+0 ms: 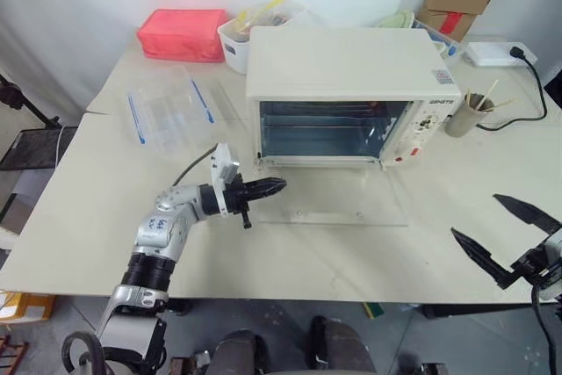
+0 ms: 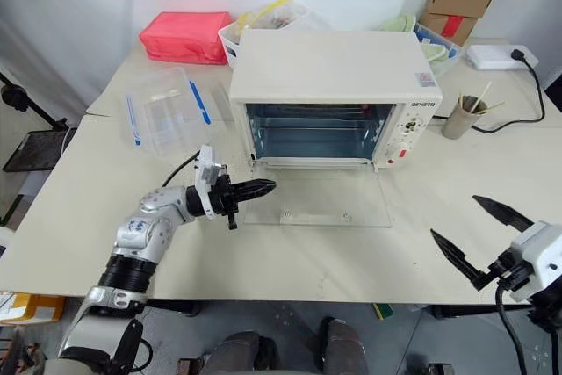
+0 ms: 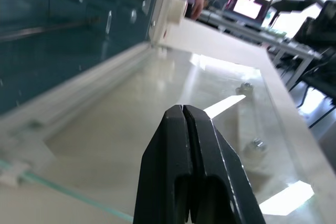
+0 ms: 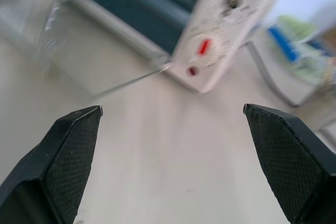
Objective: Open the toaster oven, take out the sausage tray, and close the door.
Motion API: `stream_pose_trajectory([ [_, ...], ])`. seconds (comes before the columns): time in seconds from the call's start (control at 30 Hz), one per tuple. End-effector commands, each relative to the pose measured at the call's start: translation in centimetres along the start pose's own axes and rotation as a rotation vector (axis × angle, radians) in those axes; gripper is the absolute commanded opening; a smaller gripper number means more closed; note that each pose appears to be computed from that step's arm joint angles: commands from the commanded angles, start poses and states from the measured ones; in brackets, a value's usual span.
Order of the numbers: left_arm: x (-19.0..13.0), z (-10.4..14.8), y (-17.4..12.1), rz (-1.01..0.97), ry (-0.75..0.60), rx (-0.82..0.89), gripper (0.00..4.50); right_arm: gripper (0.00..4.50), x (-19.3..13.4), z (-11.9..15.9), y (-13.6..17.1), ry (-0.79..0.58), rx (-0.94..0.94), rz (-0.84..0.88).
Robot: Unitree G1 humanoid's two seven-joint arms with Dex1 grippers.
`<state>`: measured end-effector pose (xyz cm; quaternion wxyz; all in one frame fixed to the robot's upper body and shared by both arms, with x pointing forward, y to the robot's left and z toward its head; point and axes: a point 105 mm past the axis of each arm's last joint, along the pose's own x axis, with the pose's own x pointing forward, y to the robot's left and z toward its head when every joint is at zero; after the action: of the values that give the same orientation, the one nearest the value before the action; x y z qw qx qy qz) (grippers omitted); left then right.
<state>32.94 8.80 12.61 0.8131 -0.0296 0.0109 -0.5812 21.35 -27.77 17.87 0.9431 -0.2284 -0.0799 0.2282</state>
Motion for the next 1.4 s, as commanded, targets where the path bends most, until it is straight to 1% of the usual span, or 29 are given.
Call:
stream_pose_trajectory([
  [0.03,-0.5,0.1,-0.7,0.017,0.004,0.052,0.03,4.5,1.7,1.5,-1.8,0.024,-0.105,-0.121],
  [0.1,-1.2,-0.2,-1.1,0.042,-0.003,0.053,0.03,4.5,4.5,2.4,0.0,-0.013,-0.133,-0.013],
  [0.13,-1.5,-0.2,-1.2,0.05,-0.006,0.052,0.03,4.5,5.4,2.8,0.8,-0.032,-0.15,0.035],
  [0.17,-1.8,-0.2,-1.3,0.063,-0.014,0.057,0.03,4.5,6.7,2.9,1.6,-0.03,-0.19,0.065],
  [0.2,-2.2,-0.1,-1.6,0.066,-0.016,0.063,0.2,4.5,7.9,3.1,2.1,-0.038,-0.237,0.068],
  [0.23,-2.4,0.0,-1.7,0.068,-0.016,0.068,0.4,4.5,8.7,3.2,2.4,-0.042,-0.268,0.066],
  [0.27,-2.9,0.3,-2.1,0.078,-0.035,0.064,0.6,4.5,10.3,3.4,3.1,-0.059,-0.303,0.077],
  [0.43,-4.8,2.3,-3.7,0.112,-0.124,0.099,2.01,4.5,16.4,4.8,5.8,-0.171,-0.395,0.109],
  [0.47,-5.2,2.9,-4.0,0.124,-0.147,0.12,2.34,4.5,17.9,4.9,6.2,-0.176,-0.437,0.107],
  [0.53,-5.7,3.6,-4.5,0.141,-0.165,0.15,2.88,4.5,19.7,5.1,6.9,-0.19,-0.491,0.109],
  [0.63,-6.1,3.6,-5.1,0.179,-0.152,0.179,2.88,4.5,23.5,5.6,6.9,-0.194,-0.585,0.056],
  [0.7,-6.2,3.7,-5.3,0.202,-0.155,0.181,2.88,4.5,25.1,6.0,6.6,-0.205,-0.639,0.013],
  [0.77,-6.1,3.7,-5.5,0.223,-0.161,0.183,2.88,4.5,26.4,5.8,6.2,-0.182,-0.698,-0.017],
  [0.8,-6.1,3.8,-5.6,0.233,-0.165,0.186,2.88,4.5,27.0,5.3,5.9,-0.149,-0.715,-0.022],
  [0.97,-5.8,3.8,-5.6,0.263,-0.167,0.188,2.88,4.5,28.4,4.8,5.2,-0.128,-0.796,-0.043],
  [1.03,-5.6,3.8,-5.5,0.265,-0.17,0.19,2.9,4.11,28.7,4.6,4.9,-0.117,-0.811,-0.053],
  [1.1,-5.4,3.9,-5.3,0.265,-0.174,0.192,2.9,3.61,29.0,4.6,4.9,-0.118,-0.819,-0.06],
  [1.27,-4.4,4.5,-4.3,0.258,-0.189,0.19,2.9,2.0,29.2,4.4,4.9,-0.105,-0.838,-0.057],
  [1.3,-4.1,4.5,-4.1,0.241,-0.192,0.187,2.9,1.74,29.2,4.5,4.8,-0.106,-0.834,-0.065],
  [1.4,-2.7,4.7,-3.6,0.175,-0.186,0.193,2.9,0.75,29.2,4.6,4.8,-0.107,-0.832,-0.069],
])
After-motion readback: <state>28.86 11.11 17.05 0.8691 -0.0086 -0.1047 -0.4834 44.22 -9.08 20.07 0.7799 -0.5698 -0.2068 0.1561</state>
